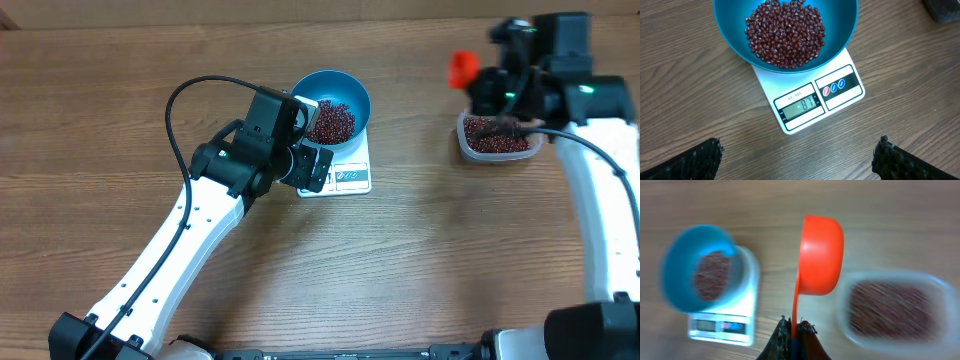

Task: Scoop item into bowl and weigh 150g on scale
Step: 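Move the empty scoop back to the bean container, then dip the scoop into the red beans with the right gripper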

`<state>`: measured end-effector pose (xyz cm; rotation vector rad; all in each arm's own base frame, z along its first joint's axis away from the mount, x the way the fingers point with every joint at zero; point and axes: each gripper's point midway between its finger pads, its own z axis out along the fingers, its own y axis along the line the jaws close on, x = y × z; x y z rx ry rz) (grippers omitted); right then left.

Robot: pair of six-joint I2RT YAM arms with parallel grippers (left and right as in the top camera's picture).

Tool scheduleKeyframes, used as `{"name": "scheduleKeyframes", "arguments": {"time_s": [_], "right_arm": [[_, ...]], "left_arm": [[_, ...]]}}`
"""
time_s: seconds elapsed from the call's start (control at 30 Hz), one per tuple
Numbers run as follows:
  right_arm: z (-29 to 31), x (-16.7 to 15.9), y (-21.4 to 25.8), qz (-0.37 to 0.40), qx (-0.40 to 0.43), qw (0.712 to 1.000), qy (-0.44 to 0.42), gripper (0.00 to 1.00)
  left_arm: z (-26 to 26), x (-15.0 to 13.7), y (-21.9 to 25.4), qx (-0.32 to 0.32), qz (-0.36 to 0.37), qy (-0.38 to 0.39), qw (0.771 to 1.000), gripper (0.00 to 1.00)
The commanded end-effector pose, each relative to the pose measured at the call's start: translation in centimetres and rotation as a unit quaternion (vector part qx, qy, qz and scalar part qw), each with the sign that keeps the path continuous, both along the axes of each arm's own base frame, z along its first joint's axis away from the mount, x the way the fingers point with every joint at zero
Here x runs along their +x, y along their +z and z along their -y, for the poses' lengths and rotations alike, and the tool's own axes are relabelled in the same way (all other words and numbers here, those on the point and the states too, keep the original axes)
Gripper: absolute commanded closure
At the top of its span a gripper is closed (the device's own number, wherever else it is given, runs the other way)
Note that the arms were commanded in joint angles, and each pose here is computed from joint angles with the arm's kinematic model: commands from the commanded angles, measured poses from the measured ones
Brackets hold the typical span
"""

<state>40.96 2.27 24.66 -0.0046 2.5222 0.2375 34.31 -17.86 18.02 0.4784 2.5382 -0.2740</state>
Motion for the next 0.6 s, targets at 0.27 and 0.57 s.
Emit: {"name": "scheduleKeyframes", "arguments": {"time_s": [0.27, 0.57], "right_arm": [[6.5, -0.9, -5.3, -0.094, -0.124, 0.983, -0.093, 0.96], [7.9, -1.4, -11.0, -0.186, -0.163, 0.964, -0.097, 0.96]], "left_arm": [[0.2, -0.2, 0.3, -0.002, 0.005, -0.011, 1.0, 0.0], [0.2, -0.2, 0.3, -0.002, 0.005, -0.011, 1.0, 0.01]]}}
